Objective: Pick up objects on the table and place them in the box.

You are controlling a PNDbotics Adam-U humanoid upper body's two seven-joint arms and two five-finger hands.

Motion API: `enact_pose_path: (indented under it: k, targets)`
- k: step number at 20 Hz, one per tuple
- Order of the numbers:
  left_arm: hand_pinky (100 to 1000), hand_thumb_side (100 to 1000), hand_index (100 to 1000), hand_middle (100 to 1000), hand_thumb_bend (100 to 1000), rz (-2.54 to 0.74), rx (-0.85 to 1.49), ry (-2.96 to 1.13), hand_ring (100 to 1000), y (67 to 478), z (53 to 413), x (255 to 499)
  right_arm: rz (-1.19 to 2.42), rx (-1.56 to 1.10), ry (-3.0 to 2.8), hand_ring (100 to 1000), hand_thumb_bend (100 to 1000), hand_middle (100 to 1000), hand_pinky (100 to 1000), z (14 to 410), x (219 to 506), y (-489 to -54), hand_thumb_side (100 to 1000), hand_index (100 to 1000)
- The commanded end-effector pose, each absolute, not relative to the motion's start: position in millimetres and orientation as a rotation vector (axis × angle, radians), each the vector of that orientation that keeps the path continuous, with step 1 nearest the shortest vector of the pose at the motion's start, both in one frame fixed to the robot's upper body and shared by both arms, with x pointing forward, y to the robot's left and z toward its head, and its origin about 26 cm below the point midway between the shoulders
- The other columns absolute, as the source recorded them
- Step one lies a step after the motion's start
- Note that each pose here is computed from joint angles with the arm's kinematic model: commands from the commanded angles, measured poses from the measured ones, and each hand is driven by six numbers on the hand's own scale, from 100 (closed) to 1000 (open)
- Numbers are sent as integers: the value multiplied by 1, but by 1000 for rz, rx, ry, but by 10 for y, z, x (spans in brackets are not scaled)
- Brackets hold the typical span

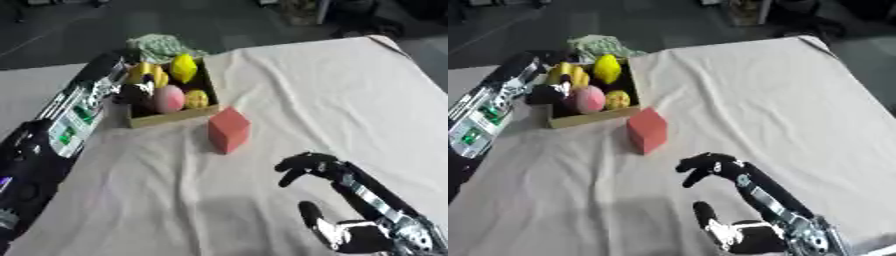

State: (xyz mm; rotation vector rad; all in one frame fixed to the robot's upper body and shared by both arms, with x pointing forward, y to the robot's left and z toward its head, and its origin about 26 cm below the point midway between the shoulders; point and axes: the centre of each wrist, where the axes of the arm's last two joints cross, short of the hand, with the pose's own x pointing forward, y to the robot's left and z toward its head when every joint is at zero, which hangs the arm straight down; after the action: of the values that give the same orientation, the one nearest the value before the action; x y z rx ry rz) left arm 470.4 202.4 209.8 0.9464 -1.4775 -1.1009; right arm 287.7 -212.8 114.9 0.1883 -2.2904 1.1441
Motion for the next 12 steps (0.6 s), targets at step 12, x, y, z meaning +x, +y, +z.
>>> enact_pose_path:
  k: [12]
  targets:
    - [892, 875, 993, 861, 100, -1127, 900, -1583, 843, 2142, 2431, 4610, 1148, 170, -2305, 675, 100, 776, 697, 1195, 2876, -2154, 437, 908]
